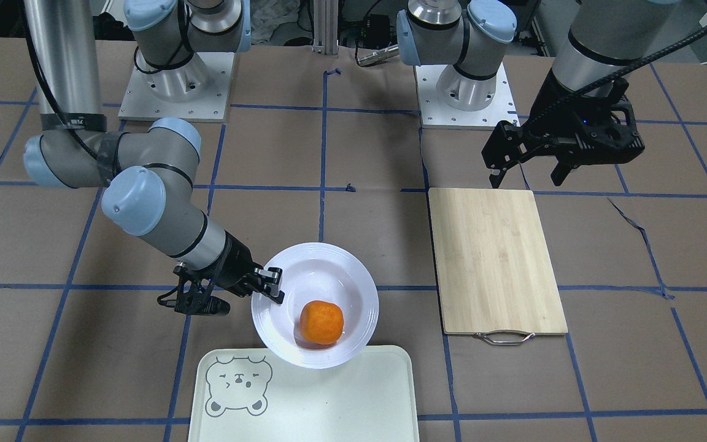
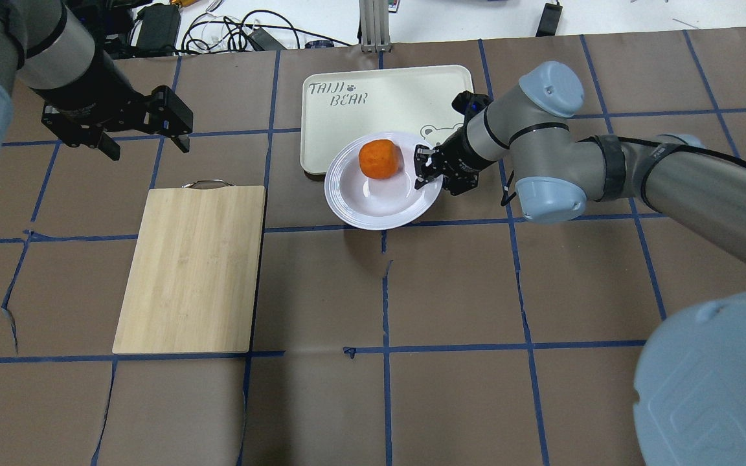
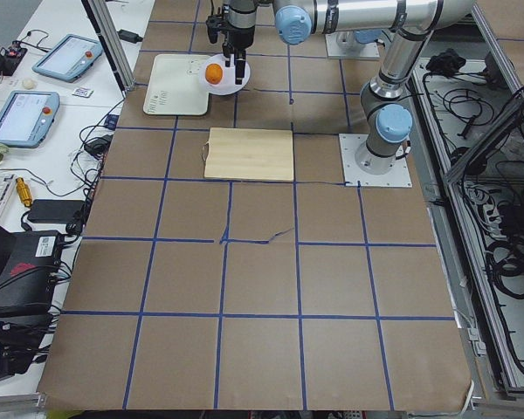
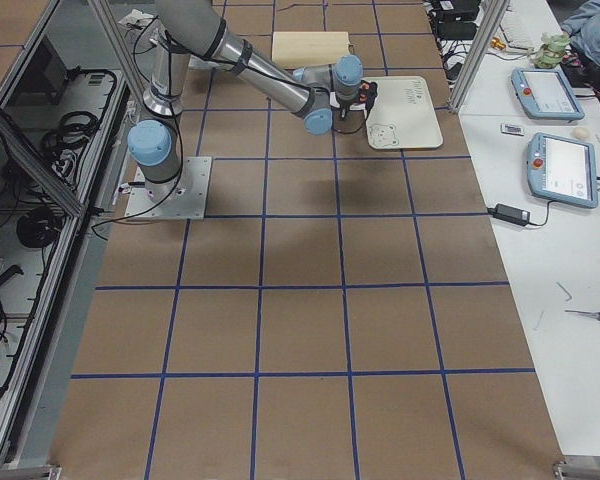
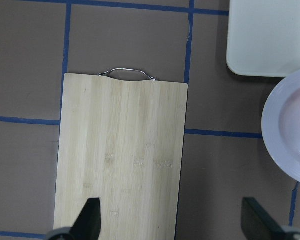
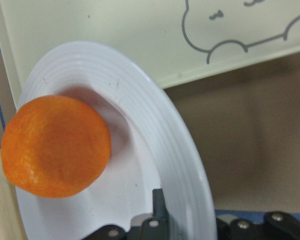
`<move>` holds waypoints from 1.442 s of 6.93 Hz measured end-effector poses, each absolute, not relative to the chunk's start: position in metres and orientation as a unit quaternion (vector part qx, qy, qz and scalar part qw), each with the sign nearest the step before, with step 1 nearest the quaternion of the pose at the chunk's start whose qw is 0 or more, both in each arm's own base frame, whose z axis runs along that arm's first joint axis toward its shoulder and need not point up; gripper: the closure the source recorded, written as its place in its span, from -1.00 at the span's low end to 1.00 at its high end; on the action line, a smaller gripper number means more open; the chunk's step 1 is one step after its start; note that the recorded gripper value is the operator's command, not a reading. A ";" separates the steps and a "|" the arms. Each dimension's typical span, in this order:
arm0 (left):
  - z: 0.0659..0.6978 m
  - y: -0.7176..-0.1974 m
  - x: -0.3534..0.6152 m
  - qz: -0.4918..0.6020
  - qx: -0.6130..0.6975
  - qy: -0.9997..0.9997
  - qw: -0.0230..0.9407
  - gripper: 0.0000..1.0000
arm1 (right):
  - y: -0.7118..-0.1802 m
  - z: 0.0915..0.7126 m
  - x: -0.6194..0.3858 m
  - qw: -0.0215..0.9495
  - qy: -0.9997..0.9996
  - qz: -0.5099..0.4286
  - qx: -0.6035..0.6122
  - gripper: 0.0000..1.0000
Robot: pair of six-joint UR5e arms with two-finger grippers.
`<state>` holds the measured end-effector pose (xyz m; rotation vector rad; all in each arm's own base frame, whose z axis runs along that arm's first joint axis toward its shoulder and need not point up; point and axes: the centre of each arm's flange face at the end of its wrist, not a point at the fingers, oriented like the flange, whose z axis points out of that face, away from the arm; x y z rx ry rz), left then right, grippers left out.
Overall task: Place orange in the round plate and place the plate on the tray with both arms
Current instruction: 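Slide the plate with the right gripper onto the bear tray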
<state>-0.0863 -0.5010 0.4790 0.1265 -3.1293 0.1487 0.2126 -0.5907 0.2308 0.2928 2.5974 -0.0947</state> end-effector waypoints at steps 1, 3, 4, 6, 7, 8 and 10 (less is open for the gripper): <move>0.478 -0.499 -0.086 0.046 0.037 -0.998 0.003 -1.00 | -0.614 0.243 0.214 0.263 0.957 -0.050 0.112 1.00; 0.478 -0.497 -0.087 0.045 0.018 -0.999 0.001 -1.00 | -0.683 0.240 0.217 0.269 0.953 -0.075 0.116 1.00; 0.478 -0.496 -0.087 0.046 0.013 -0.999 0.000 -1.00 | -0.720 0.225 0.219 0.271 0.951 -0.083 0.120 0.98; 0.478 -0.495 -0.086 0.044 0.011 -0.999 -0.001 -1.00 | -0.756 0.200 0.220 0.271 0.951 -0.088 0.123 0.35; 0.476 -0.494 -0.087 0.042 0.011 -0.999 -0.001 -1.00 | -0.760 0.194 0.219 0.268 0.951 -0.087 0.125 -0.55; 0.473 -0.493 -0.087 0.038 0.010 -0.999 0.000 -1.00 | -0.758 0.189 0.218 0.265 0.953 -0.081 0.127 -1.00; 0.472 -0.491 -0.087 0.037 0.010 -0.999 -0.001 -1.00 | -0.754 0.201 0.208 0.254 0.956 -0.068 0.134 -1.00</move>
